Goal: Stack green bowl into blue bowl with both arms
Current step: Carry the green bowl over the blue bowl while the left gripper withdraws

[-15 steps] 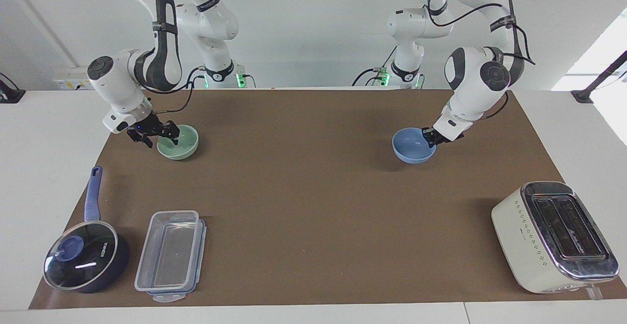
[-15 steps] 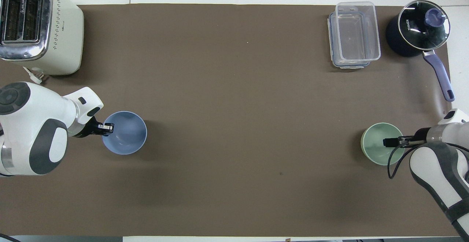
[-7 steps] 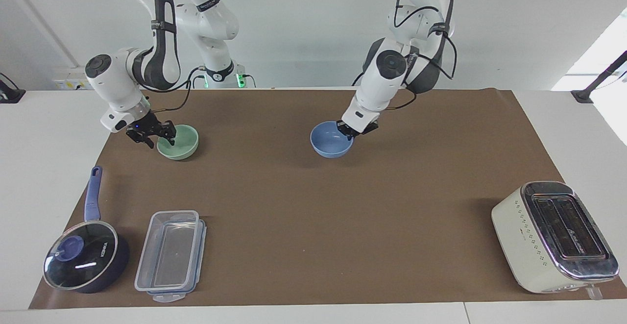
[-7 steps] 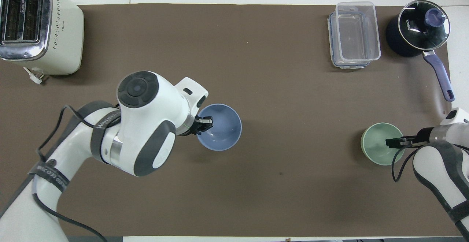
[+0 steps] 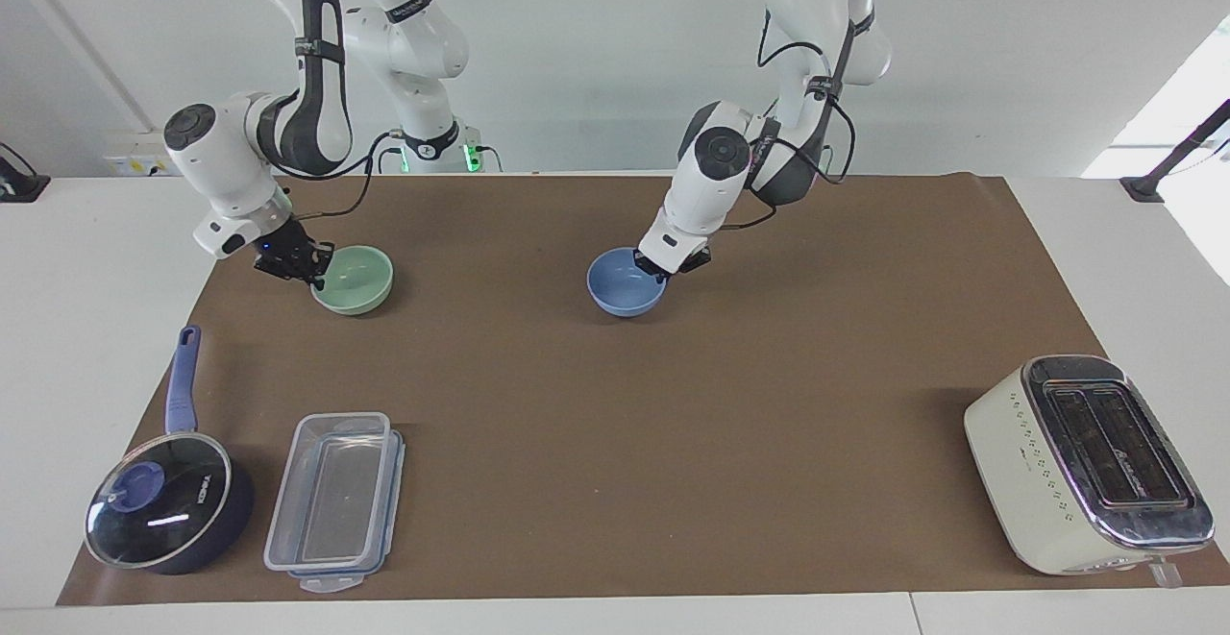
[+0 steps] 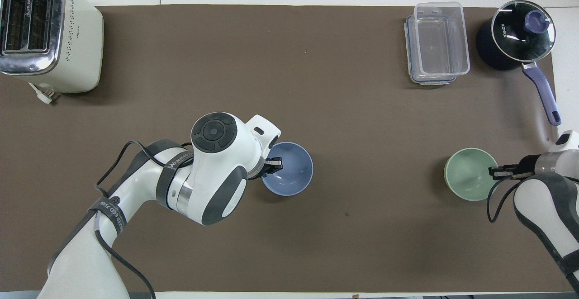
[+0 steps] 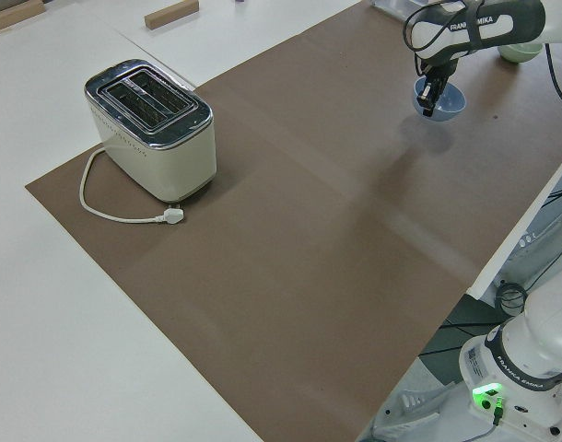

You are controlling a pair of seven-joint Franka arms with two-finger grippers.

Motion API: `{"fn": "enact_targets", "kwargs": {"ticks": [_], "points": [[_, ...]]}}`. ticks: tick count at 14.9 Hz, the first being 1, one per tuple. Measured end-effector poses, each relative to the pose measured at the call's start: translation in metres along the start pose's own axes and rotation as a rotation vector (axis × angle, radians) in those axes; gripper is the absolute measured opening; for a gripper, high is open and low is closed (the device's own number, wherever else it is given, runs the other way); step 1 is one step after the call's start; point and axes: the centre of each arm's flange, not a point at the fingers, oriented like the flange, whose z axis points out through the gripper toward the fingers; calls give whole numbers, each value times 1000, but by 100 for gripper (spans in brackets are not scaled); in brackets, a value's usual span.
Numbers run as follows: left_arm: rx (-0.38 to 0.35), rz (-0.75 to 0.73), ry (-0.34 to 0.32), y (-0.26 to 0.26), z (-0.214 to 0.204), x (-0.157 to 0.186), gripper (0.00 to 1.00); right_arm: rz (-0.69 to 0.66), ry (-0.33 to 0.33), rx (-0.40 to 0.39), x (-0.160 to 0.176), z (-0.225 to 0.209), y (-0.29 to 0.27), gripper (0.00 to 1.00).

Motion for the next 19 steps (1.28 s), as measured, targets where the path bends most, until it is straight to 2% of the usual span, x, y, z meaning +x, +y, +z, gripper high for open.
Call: {"fn": "enact_targets", "kwargs": {"ticks": [3, 7, 8, 11, 13, 16, 18, 19], "points": [[7, -4, -10, -1, 12, 3, 4, -2, -9, 12, 17, -36, -8, 4], [6, -6, -11, -1, 14, 5, 7, 56, -12, 15, 49, -85, -79, 4], [4, -7, -9, -1, 12, 6, 13, 74, -12, 15, 54, -93, -103, 4], [-7, -33, -5, -12, -18, 16, 45, 93, -5, 15, 63, -105, -156, 4], [-24, -90, -6, -40, -71, 35, 69, 73, 0, 16, 65, -107, -181, 4], [-60, -166, 13, -110, -162, 62, 99, 9, 16, 45, 68, -106, -223, 4], [-65, -155, 42, -175, -208, 73, 100, -44, 43, 82, 71, -98, -263, 4], [-45, -121, 46, -207, -224, 73, 100, -63, 61, 97, 73, -92, -284, 4]]}}
